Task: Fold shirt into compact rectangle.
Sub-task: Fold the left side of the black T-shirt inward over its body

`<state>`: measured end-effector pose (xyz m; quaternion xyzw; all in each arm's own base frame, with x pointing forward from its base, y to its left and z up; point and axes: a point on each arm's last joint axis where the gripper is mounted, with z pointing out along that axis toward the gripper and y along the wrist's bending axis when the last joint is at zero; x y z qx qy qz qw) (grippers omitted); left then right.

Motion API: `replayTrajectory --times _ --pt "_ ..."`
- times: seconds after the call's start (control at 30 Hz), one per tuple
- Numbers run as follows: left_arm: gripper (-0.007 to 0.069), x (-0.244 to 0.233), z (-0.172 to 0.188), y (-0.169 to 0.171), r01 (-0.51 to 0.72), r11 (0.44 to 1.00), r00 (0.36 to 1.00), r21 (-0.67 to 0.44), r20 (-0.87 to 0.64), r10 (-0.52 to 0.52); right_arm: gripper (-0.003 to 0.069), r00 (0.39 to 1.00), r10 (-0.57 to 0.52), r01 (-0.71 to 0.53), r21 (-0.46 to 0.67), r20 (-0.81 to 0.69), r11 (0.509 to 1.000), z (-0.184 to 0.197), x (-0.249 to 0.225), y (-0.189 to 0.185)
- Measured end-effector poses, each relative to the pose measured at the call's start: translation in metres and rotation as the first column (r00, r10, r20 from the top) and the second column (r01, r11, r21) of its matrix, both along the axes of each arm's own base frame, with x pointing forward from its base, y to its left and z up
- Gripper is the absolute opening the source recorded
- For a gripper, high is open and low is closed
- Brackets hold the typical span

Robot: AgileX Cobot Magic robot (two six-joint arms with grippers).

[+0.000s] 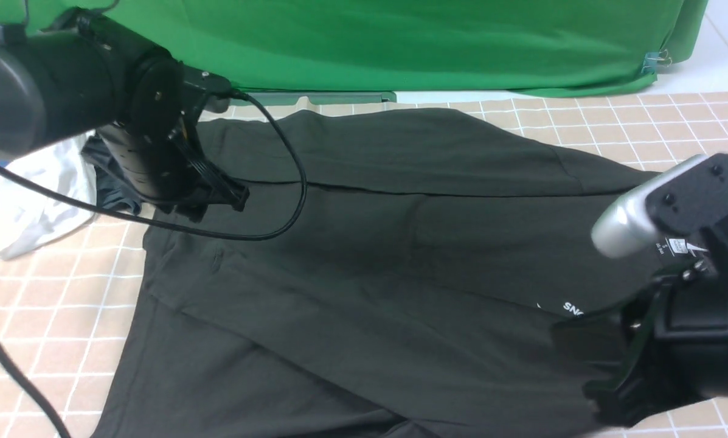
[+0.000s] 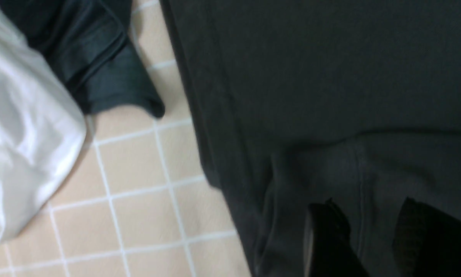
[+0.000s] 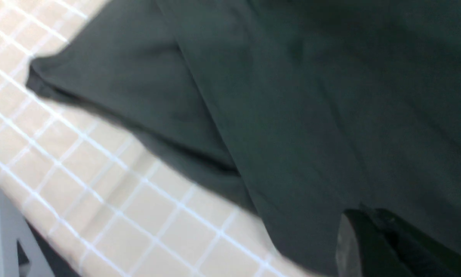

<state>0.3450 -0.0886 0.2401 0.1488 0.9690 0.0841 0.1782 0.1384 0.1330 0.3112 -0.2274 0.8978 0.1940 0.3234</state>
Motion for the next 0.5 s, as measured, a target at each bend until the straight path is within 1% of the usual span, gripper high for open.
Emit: replayTrajectory --times 0.07,0.1,0.17,0.2,0.27,0.3,0.33,0.4,0.43,0.5 --pt "0.0236 -0.012 0.011 0.003 -0.026 1.000 0.999 -0.008 -0.033 0.026 0.0041 0.998 -0.040 0.037 -0.063 -0.049 0.997 0.011 0.004 -0.008" --pt "0.0204 -0.021 0.020 0.004 -0.037 0.999 0.999 -0.039 -0.028 0.035 0.0041 0.995 -0.070 0.064 -0.089 -0.067 0.994 0.016 0.007 -0.013" --pt "0.0156 -0.037 0.031 0.004 -0.048 0.993 0.999 -0.106 -0.016 0.047 0.0042 0.991 -0.095 0.083 -0.128 -0.093 0.988 0.019 0.010 -0.019" --pt "0.0102 -0.053 0.038 0.005 -0.050 0.986 0.999 -0.162 -0.011 0.049 0.0043 0.987 -0.114 0.095 -0.156 -0.111 0.983 0.018 0.011 -0.024" --pt "0.0046 -0.074 0.041 0.005 -0.062 0.969 0.998 -0.239 -0.024 0.058 0.0050 0.983 -0.128 0.101 -0.193 -0.131 0.976 0.015 0.014 -0.028" --pt "0.0031 -0.086 0.043 0.006 -0.069 0.960 0.998 -0.270 -0.029 0.064 0.0062 0.981 -0.129 0.098 -0.201 -0.148 0.975 0.012 0.014 -0.028" --pt "0.0016 -0.103 0.036 0.007 -0.087 0.949 0.995 -0.303 -0.067 0.070 0.0083 0.977 -0.128 0.092 -0.206 -0.170 0.974 0.008 0.014 -0.026" --pt "0.0015 -0.120 0.026 0.010 -0.107 0.942 0.991 -0.319 -0.107 0.076 0.0155 0.970 -0.112 0.066 -0.208 -0.218 0.976 -0.003 0.014 -0.020" --pt "0.0015 -0.125 0.020 0.011 -0.115 0.943 0.989 -0.314 -0.129 0.078 0.0174 0.967 -0.104 0.055 -0.211 -0.230 0.976 -0.007 0.014 -0.017" --pt "0.0015 -0.141 -0.003 0.016 -0.139 0.946 0.979 -0.294 -0.183 0.087 0.0308 0.960 -0.054 -0.007 -0.216 -0.275 0.976 -0.027 0.014 -0.003"
